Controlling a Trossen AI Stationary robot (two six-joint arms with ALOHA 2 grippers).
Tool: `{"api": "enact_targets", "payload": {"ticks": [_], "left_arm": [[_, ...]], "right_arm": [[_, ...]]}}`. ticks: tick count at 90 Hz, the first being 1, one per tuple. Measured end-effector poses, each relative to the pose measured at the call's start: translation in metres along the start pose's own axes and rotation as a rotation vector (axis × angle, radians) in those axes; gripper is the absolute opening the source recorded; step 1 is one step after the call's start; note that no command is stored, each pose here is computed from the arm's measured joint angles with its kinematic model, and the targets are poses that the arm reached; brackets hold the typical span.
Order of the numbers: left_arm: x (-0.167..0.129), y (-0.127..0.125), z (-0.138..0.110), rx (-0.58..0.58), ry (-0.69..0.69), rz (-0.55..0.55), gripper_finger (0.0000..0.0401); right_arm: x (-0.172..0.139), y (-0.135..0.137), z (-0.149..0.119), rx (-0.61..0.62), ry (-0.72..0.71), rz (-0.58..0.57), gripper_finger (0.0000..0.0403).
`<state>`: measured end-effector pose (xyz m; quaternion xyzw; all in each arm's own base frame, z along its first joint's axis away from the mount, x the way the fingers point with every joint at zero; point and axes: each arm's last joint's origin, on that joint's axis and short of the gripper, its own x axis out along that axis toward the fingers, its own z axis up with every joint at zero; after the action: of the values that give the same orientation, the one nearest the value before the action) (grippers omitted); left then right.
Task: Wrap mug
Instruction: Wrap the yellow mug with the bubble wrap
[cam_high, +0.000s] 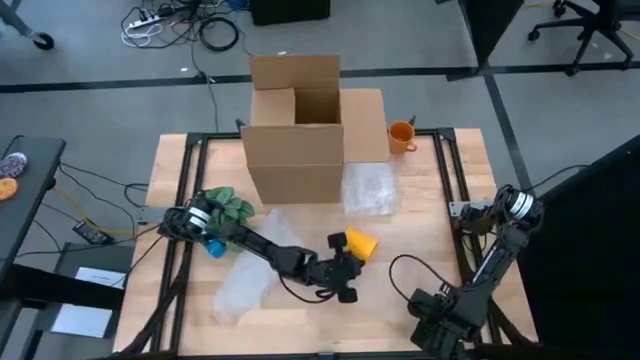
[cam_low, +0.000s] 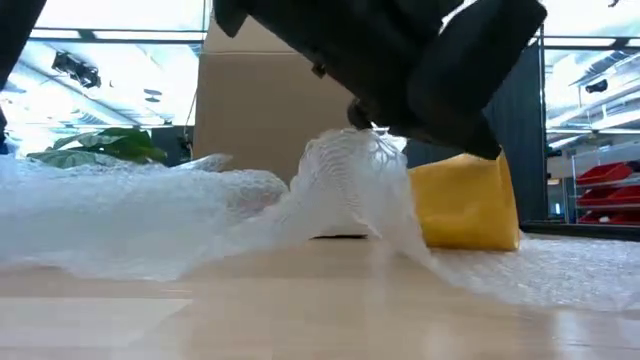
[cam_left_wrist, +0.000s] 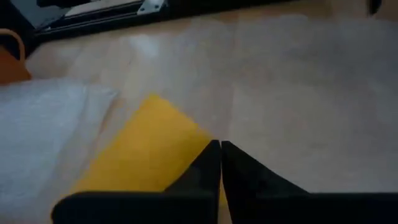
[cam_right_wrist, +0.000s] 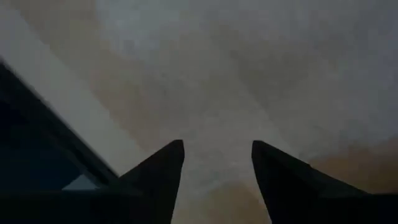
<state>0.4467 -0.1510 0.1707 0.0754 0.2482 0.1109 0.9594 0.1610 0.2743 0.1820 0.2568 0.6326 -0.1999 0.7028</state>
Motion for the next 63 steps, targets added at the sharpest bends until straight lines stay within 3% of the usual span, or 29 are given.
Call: {"api": "enact_targets", "payload": {"ticks": [25, 37, 47, 56, 63], "left_arm": [[-0.001, 0.003, 0.004, 0.057, 0.008, 0.027, 0.0001], [-0.006, 0.004, 0.023, 0.101, 0.043, 0.042, 0.0001], [-0.017, 0.002, 0.028, 0.214, 0.173, 0.054, 0.0], [-0.031, 0.004, 0.025, 0.349, 0.353, 0.055, 0.0], [-0.042, 0.006, 0.019, 0.391, 0.475, 0.072, 0.0]], "right_arm": [[0.0, -0.003, 0.011, -0.07, -0.164, -0.034, 0.0174], [-0.001, -0.003, 0.023, -0.119, -0.415, -0.036, 0.0174], [0.001, -0.005, 0.035, -0.118, -0.682, -0.038, 0.0173], [0.008, -0.01, 0.046, -0.1, -0.764, -0.057, 0.0171], [0.018, -0.016, 0.053, -0.073, -0.805, -0.063, 0.017]]}}
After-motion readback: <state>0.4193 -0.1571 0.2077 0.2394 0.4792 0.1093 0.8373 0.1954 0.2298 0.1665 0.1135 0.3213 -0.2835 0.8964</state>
